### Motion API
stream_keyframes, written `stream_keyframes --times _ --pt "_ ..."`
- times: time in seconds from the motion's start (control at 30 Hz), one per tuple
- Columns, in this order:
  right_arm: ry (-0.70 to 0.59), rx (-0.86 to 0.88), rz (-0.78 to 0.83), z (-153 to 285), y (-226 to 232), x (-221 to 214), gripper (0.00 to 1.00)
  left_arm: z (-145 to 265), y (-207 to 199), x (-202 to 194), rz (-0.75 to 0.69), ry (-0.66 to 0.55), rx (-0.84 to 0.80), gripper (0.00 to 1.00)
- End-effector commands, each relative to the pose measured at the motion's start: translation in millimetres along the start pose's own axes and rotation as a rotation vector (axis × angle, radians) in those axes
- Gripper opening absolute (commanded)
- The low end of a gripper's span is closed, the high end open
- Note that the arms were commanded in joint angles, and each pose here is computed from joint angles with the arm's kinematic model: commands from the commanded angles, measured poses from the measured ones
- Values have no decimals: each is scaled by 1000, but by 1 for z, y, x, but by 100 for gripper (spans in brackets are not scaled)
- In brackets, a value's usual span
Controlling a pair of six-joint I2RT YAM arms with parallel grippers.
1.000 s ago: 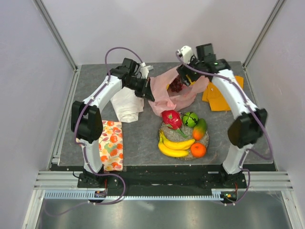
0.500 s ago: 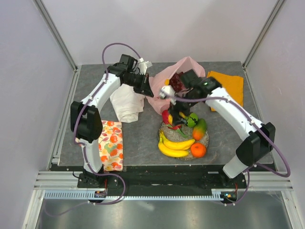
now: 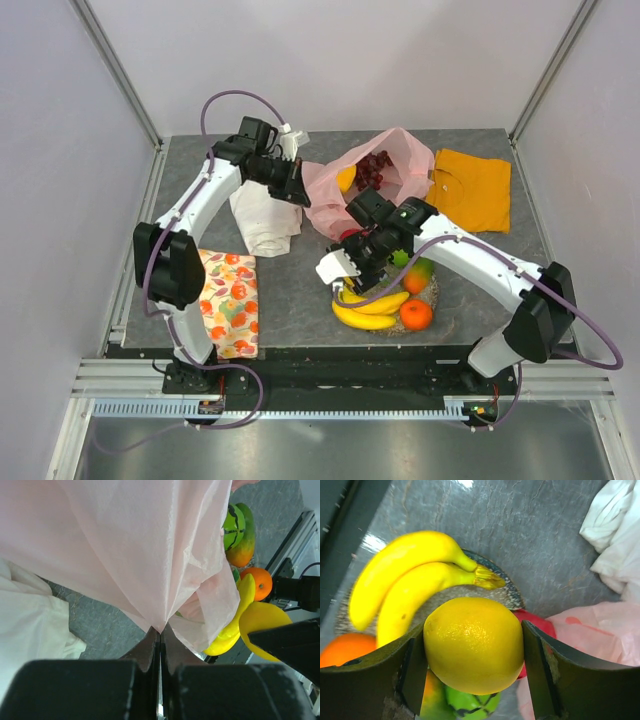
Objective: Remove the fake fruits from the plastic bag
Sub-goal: Place the fake fruit on the plate.
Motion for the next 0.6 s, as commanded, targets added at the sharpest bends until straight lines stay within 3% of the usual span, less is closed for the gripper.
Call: stream_keyframes --times 0.0,0.23,0.43,0.47,0.57 --pt "0 -3 294 -12 -6 -5 61 22 -7 -1 -82 -36 33 2" --pt "17 16 685 -26 25 -17 68 27 0 -5 -72 -32 58 1" --pt "45 14 753 -30 21 -22 87 31 0 -7 -75 -37 60 1" --pt "56 4 757 -28 19 -23 98 30 0 -8 -72 -34 58 2" --pt "86 -24 766 -17 13 -28 98 29 0 -8 -59 -36 44 2"
Point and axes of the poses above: each gripper's point midway between its finger pads, its own z axis back along the fingers, its own y axis along the line the jaws close on, x = y × z, the point moved 4 cm from there along z, back along the fingers, and after that the axes turned 3 degrees about z, right-handed, at the moved point
